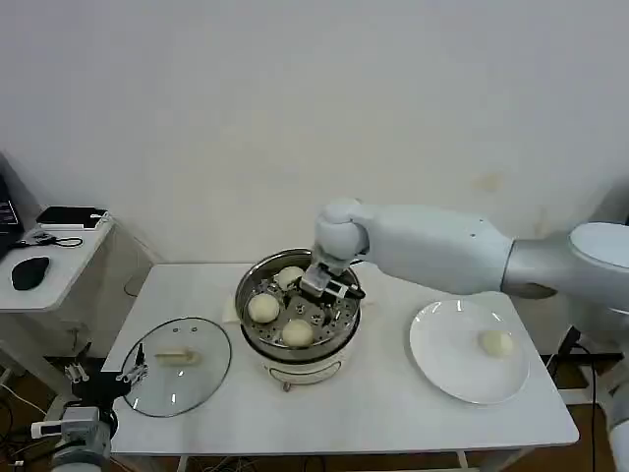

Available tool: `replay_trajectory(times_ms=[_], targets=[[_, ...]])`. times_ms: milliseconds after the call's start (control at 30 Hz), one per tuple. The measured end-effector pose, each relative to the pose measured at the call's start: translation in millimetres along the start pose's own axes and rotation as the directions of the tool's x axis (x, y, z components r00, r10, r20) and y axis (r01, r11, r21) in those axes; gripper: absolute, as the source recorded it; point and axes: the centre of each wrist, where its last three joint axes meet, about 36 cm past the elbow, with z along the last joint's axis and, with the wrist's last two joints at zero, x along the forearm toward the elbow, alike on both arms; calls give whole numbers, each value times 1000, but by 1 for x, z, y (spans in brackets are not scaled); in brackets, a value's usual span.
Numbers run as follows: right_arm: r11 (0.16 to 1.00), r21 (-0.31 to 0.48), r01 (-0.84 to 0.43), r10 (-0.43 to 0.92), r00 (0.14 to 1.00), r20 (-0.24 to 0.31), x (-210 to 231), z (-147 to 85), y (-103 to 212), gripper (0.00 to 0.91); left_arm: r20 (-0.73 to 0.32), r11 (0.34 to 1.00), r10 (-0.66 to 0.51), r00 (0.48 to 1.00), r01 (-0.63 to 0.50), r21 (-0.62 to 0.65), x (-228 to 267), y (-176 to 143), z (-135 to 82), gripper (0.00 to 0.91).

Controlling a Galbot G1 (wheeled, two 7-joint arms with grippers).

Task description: Take steamed baozi put them in steamer then cover it.

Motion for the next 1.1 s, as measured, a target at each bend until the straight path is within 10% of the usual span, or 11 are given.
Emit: replay_trajectory(times_ms=[467, 1100], targets=[[896, -378, -234, 181, 969, -171, 85, 85, 63, 907, 12, 999, 32, 999, -32, -16, -9, -6, -2, 907], [661, -716, -223, -49, 940, -337, 86, 151, 313, 907, 23, 997, 79, 997, -78, -23, -17, -13, -3, 907]])
